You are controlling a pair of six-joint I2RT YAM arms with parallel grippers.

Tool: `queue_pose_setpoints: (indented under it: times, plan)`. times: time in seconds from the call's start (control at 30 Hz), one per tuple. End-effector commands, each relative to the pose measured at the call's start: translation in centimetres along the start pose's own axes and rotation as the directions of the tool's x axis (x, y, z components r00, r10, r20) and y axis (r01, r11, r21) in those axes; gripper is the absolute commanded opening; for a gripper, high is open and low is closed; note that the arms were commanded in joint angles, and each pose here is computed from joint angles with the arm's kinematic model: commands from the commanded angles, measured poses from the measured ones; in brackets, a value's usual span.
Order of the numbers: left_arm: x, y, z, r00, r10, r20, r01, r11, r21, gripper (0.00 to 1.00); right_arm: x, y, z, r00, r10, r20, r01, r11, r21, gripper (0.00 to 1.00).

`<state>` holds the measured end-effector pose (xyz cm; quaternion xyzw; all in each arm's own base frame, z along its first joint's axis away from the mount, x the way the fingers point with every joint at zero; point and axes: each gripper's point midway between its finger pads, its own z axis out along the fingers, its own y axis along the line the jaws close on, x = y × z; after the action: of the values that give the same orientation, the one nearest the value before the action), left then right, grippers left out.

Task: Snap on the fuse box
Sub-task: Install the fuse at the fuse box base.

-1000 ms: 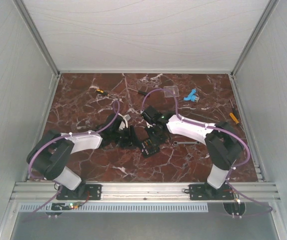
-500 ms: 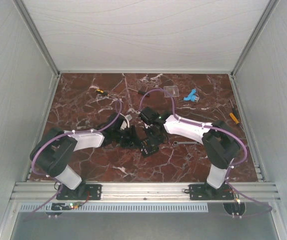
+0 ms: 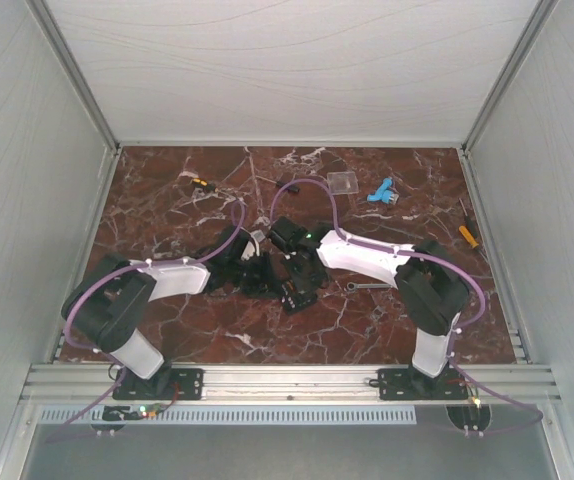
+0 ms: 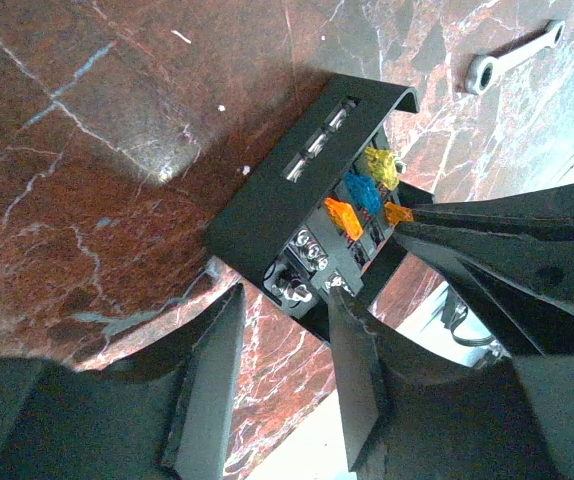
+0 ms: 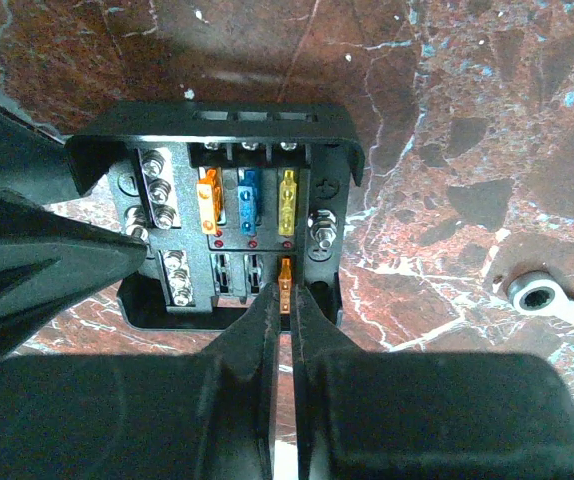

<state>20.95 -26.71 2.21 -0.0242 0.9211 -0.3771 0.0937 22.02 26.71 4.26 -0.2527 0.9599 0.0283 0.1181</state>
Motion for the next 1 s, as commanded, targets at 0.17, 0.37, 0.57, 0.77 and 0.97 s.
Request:
queue_pose_setpoints:
  times: [0.17,0.37,0.57,0.77,0.97]
  plan:
    - [-1.1,-0.9,0.3,0.999,-0.04,0.027,0.039,0.999,0.016,0.36,2.6,-0.2,3.0,0.996,0.02,-0.09,-0.015,0.998,0.055,0.0]
    - [-0.8,-0.7,0.6,0.995,-0.095,0.032,0.094,0.995,0.045,0.34,3.9,0.1,4.3,0.993,0.006,-0.114,0.001,0.998,0.065,0.0]
    - [-0.7,-0.5,0.5,0.994,-0.105,0.035,0.103,0.994,0.045,0.34,4.2,-0.6,5.0,0.992,0.025,-0.125,-0.017,0.998,0.065,0.0]
    - [-0.9,-0.7,0.5,0.995,-0.093,0.037,0.091,0.995,0.048,0.34,1.8,0.4,1.3,1.0,0.011,-0.015,-0.011,1.0,-0.007,0.0]
    - [-0.9,-0.8,0.2,0.996,-0.083,0.046,0.081,0.995,0.052,0.35,-0.8,0.9,-1.7,0.996,0.022,0.084,-0.018,0.999,-0.048,0.19]
